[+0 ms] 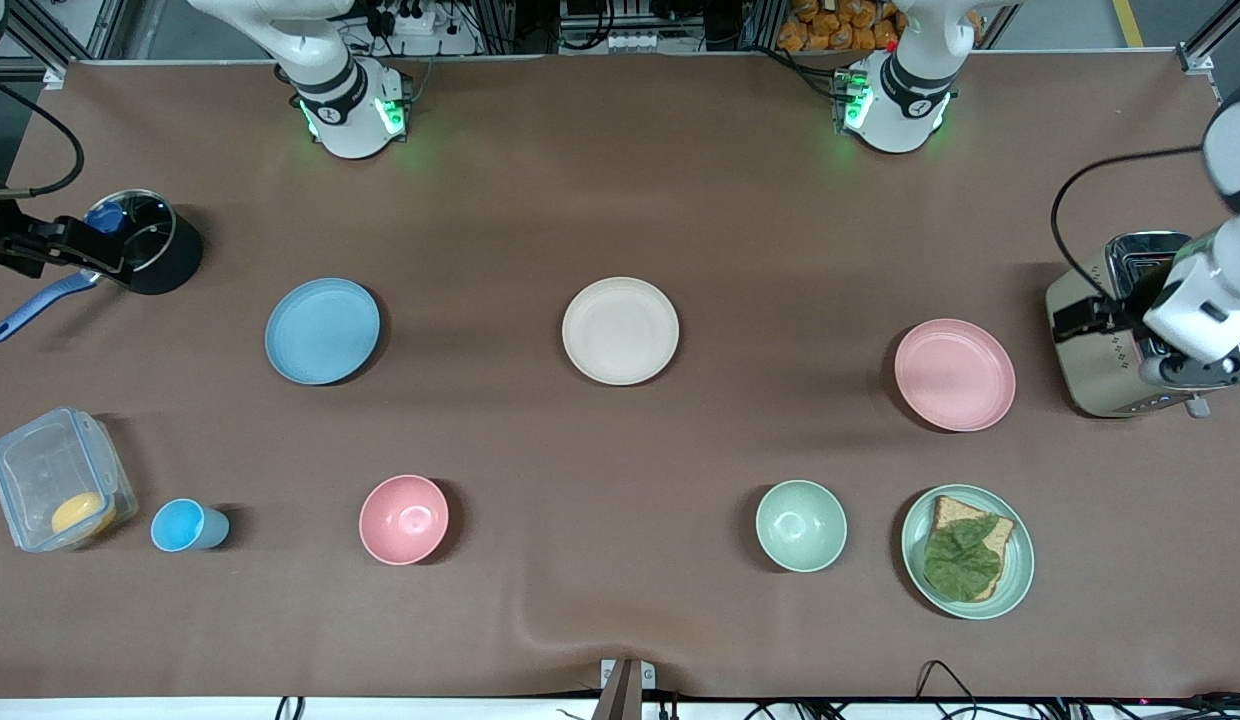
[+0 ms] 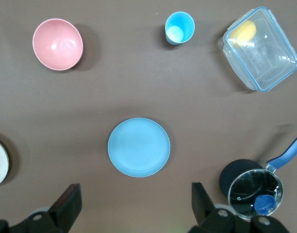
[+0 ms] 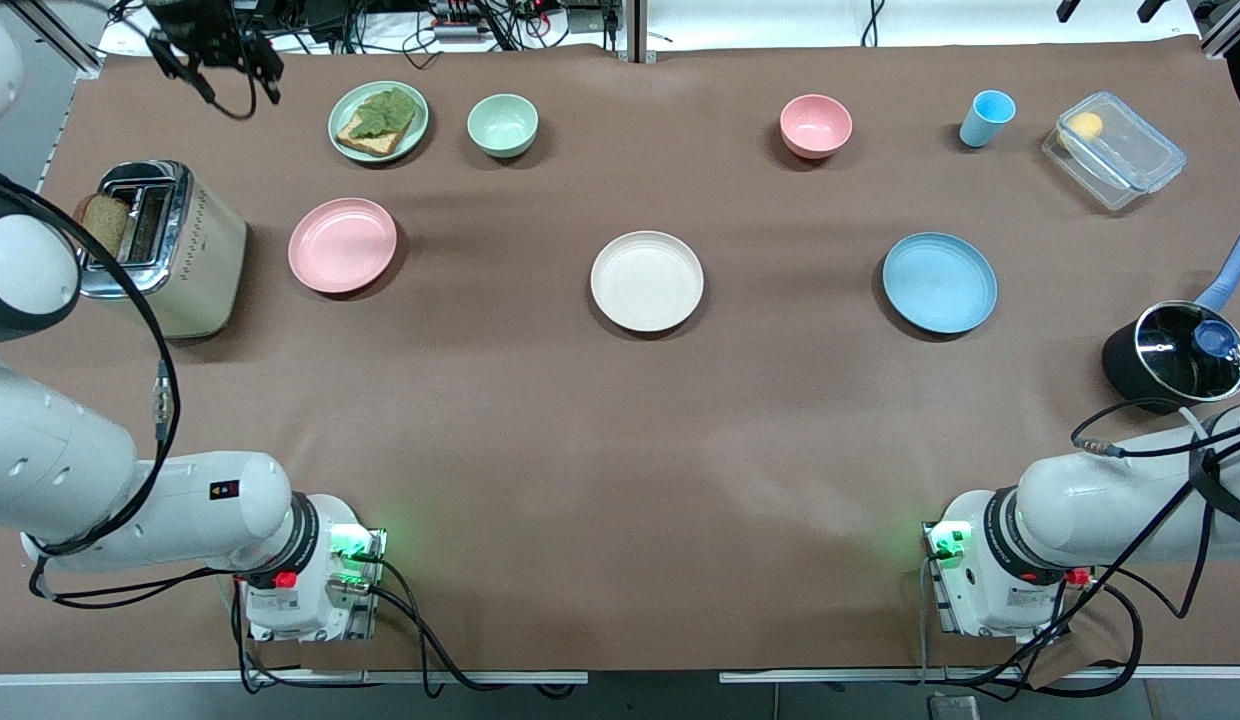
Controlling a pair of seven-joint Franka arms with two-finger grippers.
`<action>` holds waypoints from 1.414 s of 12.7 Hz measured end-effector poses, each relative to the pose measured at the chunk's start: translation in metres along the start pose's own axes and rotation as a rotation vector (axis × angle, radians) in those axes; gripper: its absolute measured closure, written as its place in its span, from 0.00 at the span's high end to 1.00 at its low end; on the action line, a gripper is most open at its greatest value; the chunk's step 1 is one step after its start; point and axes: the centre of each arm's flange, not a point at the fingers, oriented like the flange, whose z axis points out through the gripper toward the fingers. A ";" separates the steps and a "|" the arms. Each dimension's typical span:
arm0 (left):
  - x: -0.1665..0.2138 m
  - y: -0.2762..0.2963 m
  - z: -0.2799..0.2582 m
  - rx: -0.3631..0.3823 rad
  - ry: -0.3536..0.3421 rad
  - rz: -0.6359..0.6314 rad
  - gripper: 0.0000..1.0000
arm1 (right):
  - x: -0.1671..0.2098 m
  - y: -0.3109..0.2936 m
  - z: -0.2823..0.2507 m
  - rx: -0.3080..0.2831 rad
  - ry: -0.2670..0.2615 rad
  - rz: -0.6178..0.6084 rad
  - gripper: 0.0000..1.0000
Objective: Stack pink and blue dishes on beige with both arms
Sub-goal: 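Reach the left gripper to the pink plate while the right gripper reaches blue, then grasp the pink plate with the left gripper while the right gripper grasps blue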
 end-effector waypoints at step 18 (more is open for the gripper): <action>-0.027 -0.052 0.271 -0.065 -0.112 -0.095 0.69 | 0.030 0.067 0.276 0.067 -0.203 -0.165 1.00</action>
